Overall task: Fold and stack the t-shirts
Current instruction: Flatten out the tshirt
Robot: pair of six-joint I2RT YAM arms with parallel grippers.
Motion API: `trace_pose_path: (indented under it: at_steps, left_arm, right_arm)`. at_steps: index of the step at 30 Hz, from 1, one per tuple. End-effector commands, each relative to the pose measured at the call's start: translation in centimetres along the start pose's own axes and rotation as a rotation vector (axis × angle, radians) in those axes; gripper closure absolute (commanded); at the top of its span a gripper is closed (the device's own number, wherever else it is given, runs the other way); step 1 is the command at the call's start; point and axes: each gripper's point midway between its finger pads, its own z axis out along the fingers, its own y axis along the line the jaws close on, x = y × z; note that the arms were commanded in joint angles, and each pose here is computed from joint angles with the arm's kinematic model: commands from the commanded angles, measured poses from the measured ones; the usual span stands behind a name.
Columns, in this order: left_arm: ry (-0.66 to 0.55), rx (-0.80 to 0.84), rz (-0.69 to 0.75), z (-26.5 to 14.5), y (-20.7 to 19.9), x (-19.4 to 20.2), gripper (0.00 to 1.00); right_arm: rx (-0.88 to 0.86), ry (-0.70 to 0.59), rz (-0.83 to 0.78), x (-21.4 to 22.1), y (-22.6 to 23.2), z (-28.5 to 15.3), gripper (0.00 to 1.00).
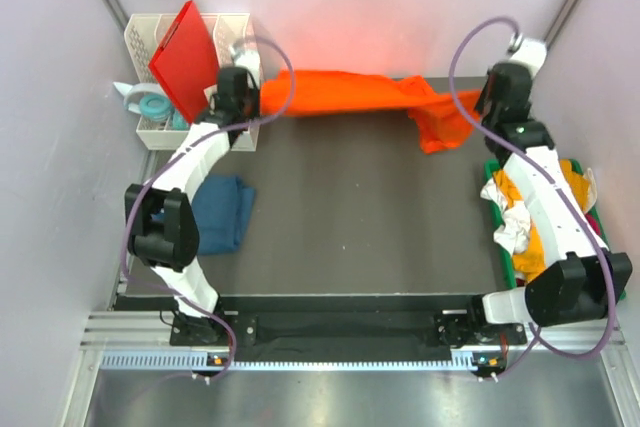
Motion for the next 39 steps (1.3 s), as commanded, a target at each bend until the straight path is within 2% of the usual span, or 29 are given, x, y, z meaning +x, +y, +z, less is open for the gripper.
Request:
trace_pose_path:
  at_steps: [1,2,4,5,7,8,15,17,22,26,31,35,39]
  left_arm:
    - [0.079,0.034,-0.007,-2.8,-0.5,5.3,1.0]
    - [0.127,0.025,0.001,-3.4,-0.3,7.6,1.0]
    - [0.137,0.023,0.002,-5.3,0.1,8.0,1.0]
    - [0.195,0.034,0.013,-6.2,0.0,10.1,1.0]
    - [0.218,0.083,0.04,-7.9,-0.4,10.9,1.0]
    - [0.282,0.1,0.056,-8.8,-0.5,13.0,1.0]
    - [0.489,0.171,0.09,-13.3,-0.8,18.8,1.0]
    - [0.516,0.186,0.092,-14.1,-0.9,20.0,1.0]
    - [0.571,0.239,0.08,-16.4,-1.5,21.8,1.0]
    - [0.607,0.273,0.061,-18.1,-1.9,22.4,1.0]
    - [0.6,0.296,0.058,-19.8,-2.0,22.1,1.0]
    - [0.531,0.311,0.071,-20.5,-2.0,20.4,1.0]
    - [0.541,0.342,0.067,-21.0,-2.4,20.0,1.0]
  right_arm:
    - [-0.005,0.001,0.038,3.1,-0.6,-2.2,1.0]
    - [-0.013,0.027,0.034,4.8,-0.7,-3.3,1.0]
    - [-0.014,0.043,0.02,6.3,-0.6,-4.6,1.0]
    - [-0.031,0.068,0.009,7.8,-0.3,-5.8,1.0]
    - [-0.032,0.103,0.001,9.5,-0.3,-6.8,1.0]
    - [-0.045,0.149,-0.006,11.3,0.0,-7.7,1.0]
    - [-0.059,0.286,0.006,18.3,0.7,-12.2,1.0]
    - [-0.06,0.326,0.018,20.3,0.6,-13.4,1.0]
    - [-0.033,0.414,0.008,23.8,-0.6,-15.8,1.0]
    - [-0.019,0.437,0.068,24.5,-1.1,-17.7,1.0]
    - [0.017,0.477,0.08,25.7,-2.2,-20.2,1.0]
    - [0.039,0.513,0.057,26.4,-2.5,-21.7,1.0]
    - [0.045,0.531,0.043,26.5,-2.4,-22.7,1.0]
